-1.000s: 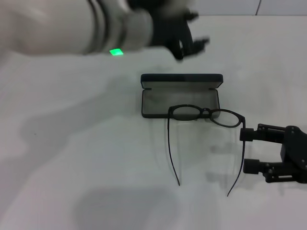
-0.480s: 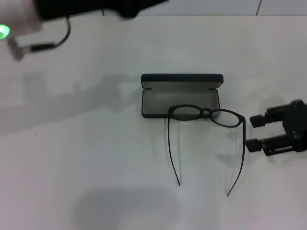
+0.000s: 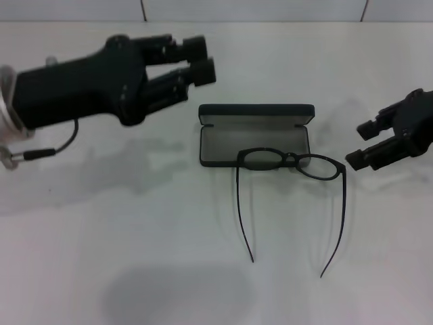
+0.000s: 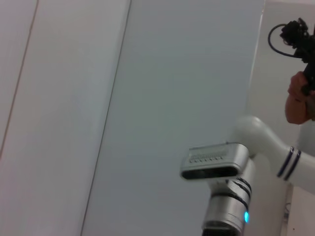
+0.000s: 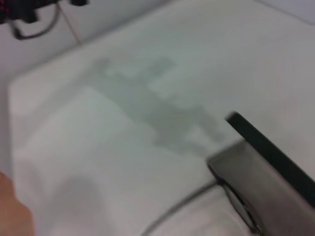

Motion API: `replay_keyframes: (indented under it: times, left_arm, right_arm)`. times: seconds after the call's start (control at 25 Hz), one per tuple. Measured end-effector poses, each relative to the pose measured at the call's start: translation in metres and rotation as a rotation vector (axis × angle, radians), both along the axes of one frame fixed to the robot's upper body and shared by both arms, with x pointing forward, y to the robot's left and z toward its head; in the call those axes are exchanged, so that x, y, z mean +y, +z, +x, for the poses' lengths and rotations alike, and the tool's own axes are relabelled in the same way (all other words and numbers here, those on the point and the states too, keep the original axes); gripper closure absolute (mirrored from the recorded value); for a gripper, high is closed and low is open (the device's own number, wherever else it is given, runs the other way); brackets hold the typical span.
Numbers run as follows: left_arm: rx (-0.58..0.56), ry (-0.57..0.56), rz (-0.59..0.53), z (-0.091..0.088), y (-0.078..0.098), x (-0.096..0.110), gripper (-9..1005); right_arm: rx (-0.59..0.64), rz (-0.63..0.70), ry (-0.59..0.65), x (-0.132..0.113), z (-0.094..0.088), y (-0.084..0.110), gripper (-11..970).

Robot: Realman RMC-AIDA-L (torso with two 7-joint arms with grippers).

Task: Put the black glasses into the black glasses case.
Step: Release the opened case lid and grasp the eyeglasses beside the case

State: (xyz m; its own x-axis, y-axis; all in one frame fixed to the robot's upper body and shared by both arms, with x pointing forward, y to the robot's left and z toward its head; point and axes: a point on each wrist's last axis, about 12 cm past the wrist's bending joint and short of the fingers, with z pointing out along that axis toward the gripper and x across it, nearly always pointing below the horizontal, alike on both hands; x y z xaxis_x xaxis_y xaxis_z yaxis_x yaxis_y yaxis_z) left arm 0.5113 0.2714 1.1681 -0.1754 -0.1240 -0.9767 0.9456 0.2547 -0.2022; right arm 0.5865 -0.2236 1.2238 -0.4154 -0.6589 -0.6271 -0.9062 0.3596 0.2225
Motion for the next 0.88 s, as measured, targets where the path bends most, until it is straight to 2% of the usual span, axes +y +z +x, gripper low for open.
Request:
replay_keyframes:
  times: [0.28, 0.48, 0.88]
  left_arm:
    - [0.005, 0.046, -0.009, -0.011, -0.023, 0.01, 631]
    - [0.015, 0.067, -0.011, -0.017, -0.036, 0.014, 632]
    - [0.03, 0.112, -0.021, -0.032, -0.065, 0.023, 634]
  right_arm:
    - [0.011, -0.152, 0.002, 0.025, 0.026, -0.007, 276]
    - [0.006, -0.173, 0.021, 0.044, 0.034, -0.012, 277]
    - [-0.031, -0.261, 0.074, 0.097, 0.048, -0.025, 279]
